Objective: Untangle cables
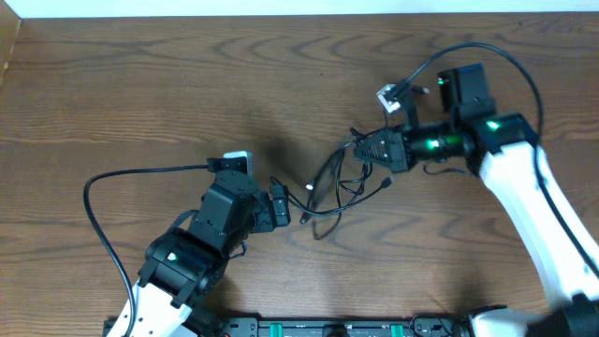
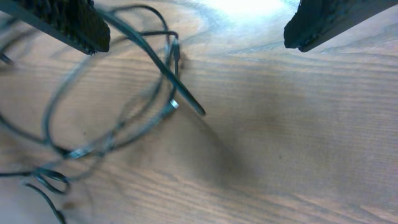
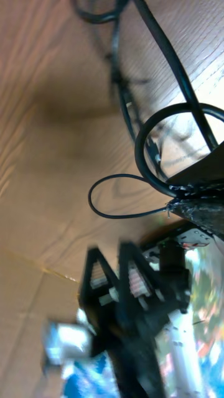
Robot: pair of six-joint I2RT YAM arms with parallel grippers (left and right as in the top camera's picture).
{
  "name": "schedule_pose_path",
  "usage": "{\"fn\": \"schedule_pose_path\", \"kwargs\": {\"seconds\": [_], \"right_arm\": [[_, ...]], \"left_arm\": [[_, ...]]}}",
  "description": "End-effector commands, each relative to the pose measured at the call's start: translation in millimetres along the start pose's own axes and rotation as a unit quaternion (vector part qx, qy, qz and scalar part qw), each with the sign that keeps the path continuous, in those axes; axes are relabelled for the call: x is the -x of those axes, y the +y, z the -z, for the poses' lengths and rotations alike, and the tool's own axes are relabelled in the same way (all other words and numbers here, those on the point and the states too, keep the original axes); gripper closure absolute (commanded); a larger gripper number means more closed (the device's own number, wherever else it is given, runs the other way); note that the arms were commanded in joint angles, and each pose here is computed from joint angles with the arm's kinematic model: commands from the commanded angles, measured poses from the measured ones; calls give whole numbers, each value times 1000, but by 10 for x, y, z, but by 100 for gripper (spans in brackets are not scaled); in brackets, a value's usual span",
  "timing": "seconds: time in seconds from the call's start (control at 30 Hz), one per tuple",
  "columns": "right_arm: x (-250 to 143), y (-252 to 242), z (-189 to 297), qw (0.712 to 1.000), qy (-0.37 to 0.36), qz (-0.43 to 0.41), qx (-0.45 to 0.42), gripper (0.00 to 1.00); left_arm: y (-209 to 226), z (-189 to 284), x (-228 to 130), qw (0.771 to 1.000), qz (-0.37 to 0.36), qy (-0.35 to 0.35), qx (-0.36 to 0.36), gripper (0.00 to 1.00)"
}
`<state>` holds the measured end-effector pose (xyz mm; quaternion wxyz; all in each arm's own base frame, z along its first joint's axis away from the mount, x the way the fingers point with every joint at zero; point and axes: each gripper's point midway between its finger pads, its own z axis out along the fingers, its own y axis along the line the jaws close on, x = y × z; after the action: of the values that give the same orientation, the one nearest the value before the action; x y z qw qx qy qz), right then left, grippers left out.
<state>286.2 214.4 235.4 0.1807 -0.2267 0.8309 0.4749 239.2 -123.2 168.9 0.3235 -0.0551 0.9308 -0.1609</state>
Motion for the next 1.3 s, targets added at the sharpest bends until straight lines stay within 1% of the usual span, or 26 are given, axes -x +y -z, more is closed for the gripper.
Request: {"fn": "schedule_pose_path", "kwargs": {"seconds": [0.0,0.1,0.17,0.23,0.33,0.53,0.63,0.9,1.07,1.13,1.17,1.27], "right_arm": [[-7,394,177,997,-20,71,24,99],[-47,544,285,996,-30,84,21,99],[-80,607,340,995,-33,89,16,99],[-113,653,378,995,-34,91,13,99],[-123,679,391,995,-35,93,15,99],[-121,684,391,995,-35,91,16,99],[-113,688,391,995,-37,91,17,99],[-118,719,392,995,-36,90,26,99],[-122,784,397,994,-36,91,45,99],[-130,792,398,994,-35,90,48,99],[-129,793,398,994,-35,90,48,99],[-137,807,388,994,-33,91,50,99]], "left_arm": [[-33,2,60,1000,18,-10,-6,2],[-166,9,109,999,10,-16,-39,2],[-377,38,126,995,-21,-13,-93,2],[-594,92,124,987,-58,-10,-151,2],[-729,140,132,978,-87,-14,-188,2],[-742,120,104,977,-90,-6,-191,2],[-834,88,-14,969,-111,24,-220,2],[-828,-192,-71,972,-102,55,-204,2],[-868,-379,-40,973,-98,58,-203,2],[-911,-485,5,974,-76,56,-205,2],[-938,-555,34,976,-49,57,-206,2],[-951,-677,35,977,-14,67,-202,2]]}}
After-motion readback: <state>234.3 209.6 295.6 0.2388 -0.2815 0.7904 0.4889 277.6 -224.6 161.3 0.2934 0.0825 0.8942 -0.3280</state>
